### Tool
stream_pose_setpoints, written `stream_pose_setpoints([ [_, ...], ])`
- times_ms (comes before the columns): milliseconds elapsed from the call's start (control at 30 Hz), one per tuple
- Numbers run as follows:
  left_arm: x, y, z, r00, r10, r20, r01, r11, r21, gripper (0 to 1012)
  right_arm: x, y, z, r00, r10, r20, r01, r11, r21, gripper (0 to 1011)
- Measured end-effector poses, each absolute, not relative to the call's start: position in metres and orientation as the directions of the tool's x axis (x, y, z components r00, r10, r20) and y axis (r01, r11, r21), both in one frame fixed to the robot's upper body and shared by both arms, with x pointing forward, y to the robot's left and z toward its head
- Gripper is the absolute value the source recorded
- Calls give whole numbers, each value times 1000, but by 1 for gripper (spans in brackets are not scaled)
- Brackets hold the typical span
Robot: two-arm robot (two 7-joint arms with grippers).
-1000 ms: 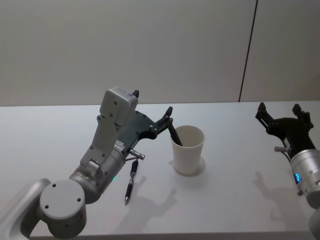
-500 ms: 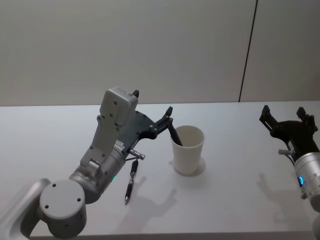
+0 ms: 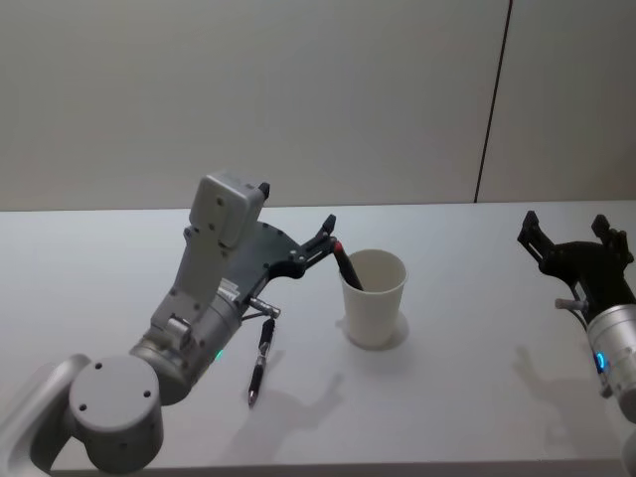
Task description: Place the pen into the pen holder.
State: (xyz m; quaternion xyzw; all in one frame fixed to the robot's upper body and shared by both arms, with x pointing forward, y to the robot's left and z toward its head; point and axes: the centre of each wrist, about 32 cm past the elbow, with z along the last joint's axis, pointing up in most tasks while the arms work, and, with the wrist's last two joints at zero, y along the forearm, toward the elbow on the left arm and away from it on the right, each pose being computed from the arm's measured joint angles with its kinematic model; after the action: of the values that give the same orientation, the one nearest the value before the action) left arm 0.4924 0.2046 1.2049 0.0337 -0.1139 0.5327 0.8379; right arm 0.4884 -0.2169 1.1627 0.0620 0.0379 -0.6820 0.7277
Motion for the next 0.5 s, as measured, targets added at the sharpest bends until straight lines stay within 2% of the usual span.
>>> stream_pose_setpoints([
  [500,498,216,1210,385,910,155,-922,384,38,1004,488,-217,1163,65,-988,-139,997,60,37,1002],
])
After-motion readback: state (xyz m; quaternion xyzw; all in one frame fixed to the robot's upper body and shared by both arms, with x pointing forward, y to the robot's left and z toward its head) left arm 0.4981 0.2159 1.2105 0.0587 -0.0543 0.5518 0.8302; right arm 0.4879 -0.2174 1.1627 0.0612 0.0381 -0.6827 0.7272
